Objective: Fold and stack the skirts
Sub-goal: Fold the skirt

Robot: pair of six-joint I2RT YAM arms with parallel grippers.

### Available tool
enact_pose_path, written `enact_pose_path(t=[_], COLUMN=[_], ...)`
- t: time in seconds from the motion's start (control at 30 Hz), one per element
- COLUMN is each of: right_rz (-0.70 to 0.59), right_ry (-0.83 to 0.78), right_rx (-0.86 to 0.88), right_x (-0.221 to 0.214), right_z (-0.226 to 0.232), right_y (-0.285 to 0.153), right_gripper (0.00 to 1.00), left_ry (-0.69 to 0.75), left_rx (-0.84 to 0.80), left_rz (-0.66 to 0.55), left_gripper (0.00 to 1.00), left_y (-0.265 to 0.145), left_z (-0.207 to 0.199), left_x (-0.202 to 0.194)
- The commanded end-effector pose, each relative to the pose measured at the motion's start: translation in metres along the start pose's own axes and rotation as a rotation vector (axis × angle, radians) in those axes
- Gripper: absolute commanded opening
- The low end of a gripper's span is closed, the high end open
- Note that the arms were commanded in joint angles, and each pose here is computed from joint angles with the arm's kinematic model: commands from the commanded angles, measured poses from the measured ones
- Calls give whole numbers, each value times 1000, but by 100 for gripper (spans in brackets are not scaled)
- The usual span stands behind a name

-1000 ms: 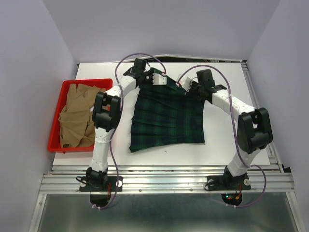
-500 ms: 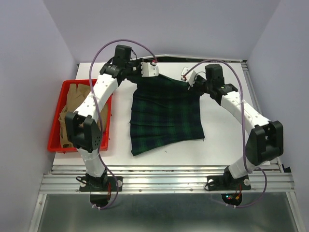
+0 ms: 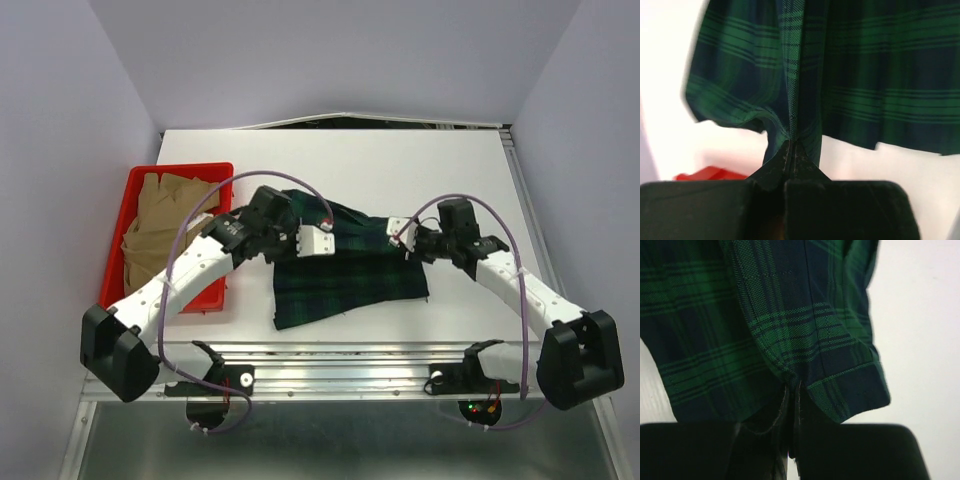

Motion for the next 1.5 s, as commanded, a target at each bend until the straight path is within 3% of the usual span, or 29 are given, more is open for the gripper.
enact_pose_path(t=[0.0,0.17,0.33,0.6,0.8,0.93,1.03,1.23,1.33,1.37,1.43,1.47], right_rz=[28,36,38,38,-21,-44,-20,23,41,43,38,24], right_ry=[-89,-102,-19,47,4,-61,-94,-163,-220,-243,-272,-267], right_rx=[8,38,10,-73,-124,-83,-24,54,124,142,201,199], right_x=[-35,-51,-46,-5,26,36,20,-22,-42,-46,-52,-50], right_z=[22,39,30,-15,-24,-14,5,35,58,64,82,85], right_y=[8,13,17,19,-12,-34,-36,-22,-20,-22,-33,-38], right_gripper=[1,1,1,1,1,1,1,1,2,27,74,82], left_ry=[-190,-243,-293,-413,-389,-359,-306,-257,-220,-210,-193,-185], left_rx=[-132,-217,-201,-72,16,-32,-96,-346,-433,-458,-463,-443], left_rz=[98,88,192,280,216,198,171,183,132,129,145,137], left_gripper=[0,0,0,0,0,0,0,0,0,0,23,29], left_y=[27,52,74,72,21,-9,-27,2,13,15,17,16], left_z=[-59,-89,-86,-6,42,27,-7,-95,-125,-131,-135,-132], left_x=[-11,-4,-13,-41,-7,10,26,26,35,35,30,30])
Point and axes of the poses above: each gripper's point midway between its finger pads, its own y axis out along the fingers, its own z axis along the line the jaws close on, x = y × z, the point moved 6 cm from there along -y, back along the fingers, and after that the axes turned 14 degrees about y, right-handed, at the moved point
